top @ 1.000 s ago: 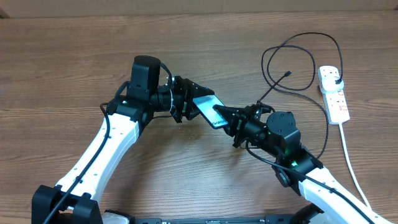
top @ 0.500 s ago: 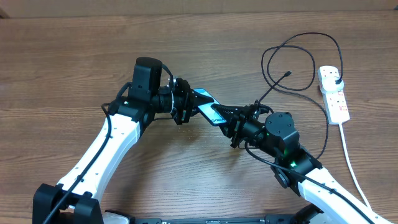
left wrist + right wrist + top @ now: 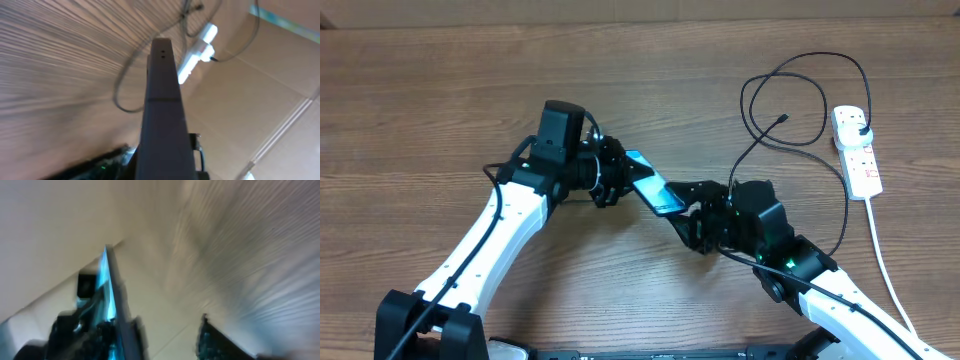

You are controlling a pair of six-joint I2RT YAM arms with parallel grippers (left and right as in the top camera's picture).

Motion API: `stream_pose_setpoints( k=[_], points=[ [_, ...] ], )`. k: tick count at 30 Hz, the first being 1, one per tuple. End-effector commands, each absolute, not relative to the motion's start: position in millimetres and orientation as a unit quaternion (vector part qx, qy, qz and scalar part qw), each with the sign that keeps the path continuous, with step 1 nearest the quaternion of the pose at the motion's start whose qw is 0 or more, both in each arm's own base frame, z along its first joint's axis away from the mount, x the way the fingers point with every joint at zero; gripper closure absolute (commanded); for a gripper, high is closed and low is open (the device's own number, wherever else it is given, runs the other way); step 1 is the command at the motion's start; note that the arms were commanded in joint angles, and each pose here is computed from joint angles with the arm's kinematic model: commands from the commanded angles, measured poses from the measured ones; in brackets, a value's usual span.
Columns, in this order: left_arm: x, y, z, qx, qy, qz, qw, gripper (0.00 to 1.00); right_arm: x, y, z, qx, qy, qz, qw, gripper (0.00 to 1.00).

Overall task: Plug charger to phone and switch on socket
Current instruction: 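Release the phone from the right gripper and move it to the cable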

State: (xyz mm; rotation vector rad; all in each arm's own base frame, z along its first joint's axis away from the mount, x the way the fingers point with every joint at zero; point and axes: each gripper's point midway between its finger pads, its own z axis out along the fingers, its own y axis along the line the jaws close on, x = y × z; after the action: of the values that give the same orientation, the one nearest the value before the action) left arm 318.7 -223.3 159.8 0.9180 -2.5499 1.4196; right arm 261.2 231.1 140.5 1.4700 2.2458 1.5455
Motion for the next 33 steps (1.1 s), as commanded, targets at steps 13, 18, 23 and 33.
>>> stream_pose_setpoints(
  k=[13, 18, 23, 33],
  points=[
    [347, -163, 176, 0.29, -0.822, 0.49, -0.021, 0.96, 275, 156, 90, 0.436, 0.814, 0.304, 0.234, 0.0],
    [347, -163, 175, 0.288, -0.823, 0.489, -0.022, 0.95, 284, 161, 106, 0.389, 0.829, 0.313, 0.251, 0.0],
    [343, -161, 170, 0.287, -0.83, 0.478, -0.018, 0.94, 303, 149, 149, 0.325, 0.856, 0.287, 0.282, 0.03],
    [337, -158, 161, 0.292, -0.839, 0.459, -0.011, 0.95, 348, 72, 179, 0.355, 0.872, 0.159, 0.299, 0.19]
  ],
)
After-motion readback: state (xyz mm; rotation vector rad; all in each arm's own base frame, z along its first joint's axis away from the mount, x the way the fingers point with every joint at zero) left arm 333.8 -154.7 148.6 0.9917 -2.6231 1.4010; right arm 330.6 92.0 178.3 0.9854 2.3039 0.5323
